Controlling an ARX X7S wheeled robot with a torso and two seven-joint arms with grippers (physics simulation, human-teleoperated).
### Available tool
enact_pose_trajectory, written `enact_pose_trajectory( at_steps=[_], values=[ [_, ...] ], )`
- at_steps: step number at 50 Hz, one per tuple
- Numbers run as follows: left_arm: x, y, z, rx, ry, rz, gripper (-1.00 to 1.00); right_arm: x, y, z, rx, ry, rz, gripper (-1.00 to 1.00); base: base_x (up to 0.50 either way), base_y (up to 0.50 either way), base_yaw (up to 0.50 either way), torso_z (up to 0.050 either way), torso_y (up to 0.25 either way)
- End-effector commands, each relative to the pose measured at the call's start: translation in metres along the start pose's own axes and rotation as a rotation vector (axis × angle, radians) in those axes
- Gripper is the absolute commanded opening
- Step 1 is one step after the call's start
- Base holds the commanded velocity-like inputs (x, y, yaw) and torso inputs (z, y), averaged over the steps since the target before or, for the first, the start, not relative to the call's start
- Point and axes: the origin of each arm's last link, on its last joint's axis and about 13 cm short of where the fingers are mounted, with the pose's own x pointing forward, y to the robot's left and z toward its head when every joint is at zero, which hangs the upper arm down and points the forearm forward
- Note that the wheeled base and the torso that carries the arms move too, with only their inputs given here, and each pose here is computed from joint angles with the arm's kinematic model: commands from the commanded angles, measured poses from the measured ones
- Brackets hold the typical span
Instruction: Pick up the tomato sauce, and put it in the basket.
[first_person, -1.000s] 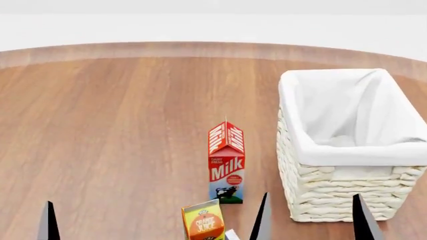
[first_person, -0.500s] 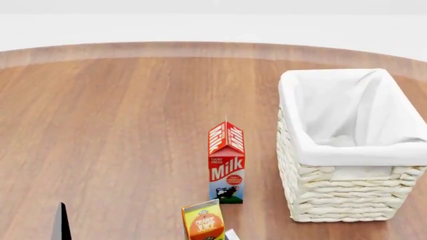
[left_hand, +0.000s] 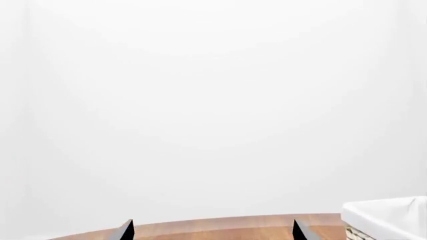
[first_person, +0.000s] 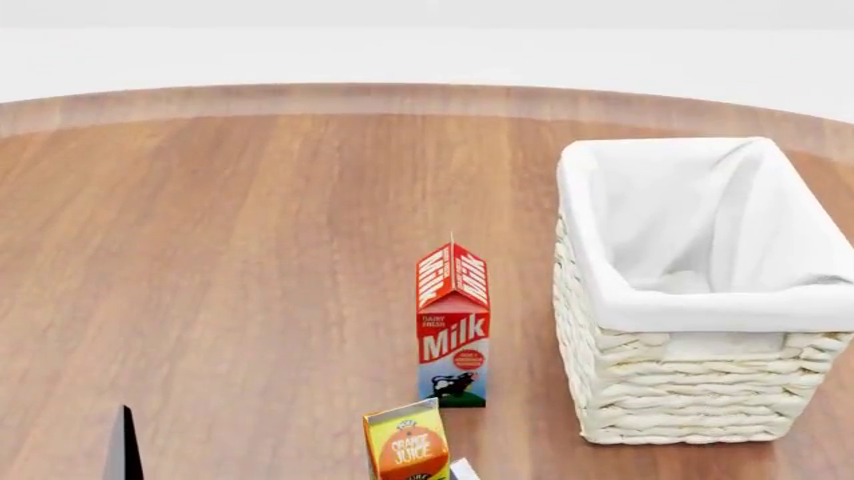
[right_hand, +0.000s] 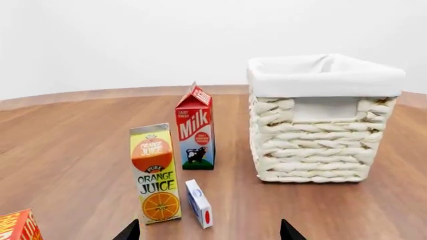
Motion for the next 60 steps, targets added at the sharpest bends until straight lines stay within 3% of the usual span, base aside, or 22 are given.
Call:
enact_pose_trajectory(
  at_steps=[1,27,42,43,60],
  values=[
    [0.001,-0.001,-0.001,0.003,0.002,-0.003,1.00,-0.005,0.005,-0.024,0.018,0.076,0.014,1.00,0.00,0.00,0.00,0.000,0.000],
    [0.001,-0.001,-0.001,0.009,0.002,0.001,1.00,-0.007,0.009,-0.053,0.028,0.160,0.003,1.00,0.00,0.00,0.00,0.000,0.000],
    [0.002,-0.001,-0.004,0.008,0.013,-0.001,1.00,0.008,0.008,-0.071,-0.008,0.127,-0.055,1.00,0.00,0.00,0.00,0.000,0.000],
    [0.002,-0.001,-0.006,0.010,0.017,0.000,1.00,0.019,0.009,-0.076,0.001,0.147,-0.068,1.00,0.00,0.00,0.00,0.000,0.000],
    [0.002,-0.001,-0.007,0.010,0.020,0.001,1.00,0.025,0.008,-0.089,-0.001,0.151,-0.076,1.00,0.00,0.00,0.00,0.000,0.000]
  ],
)
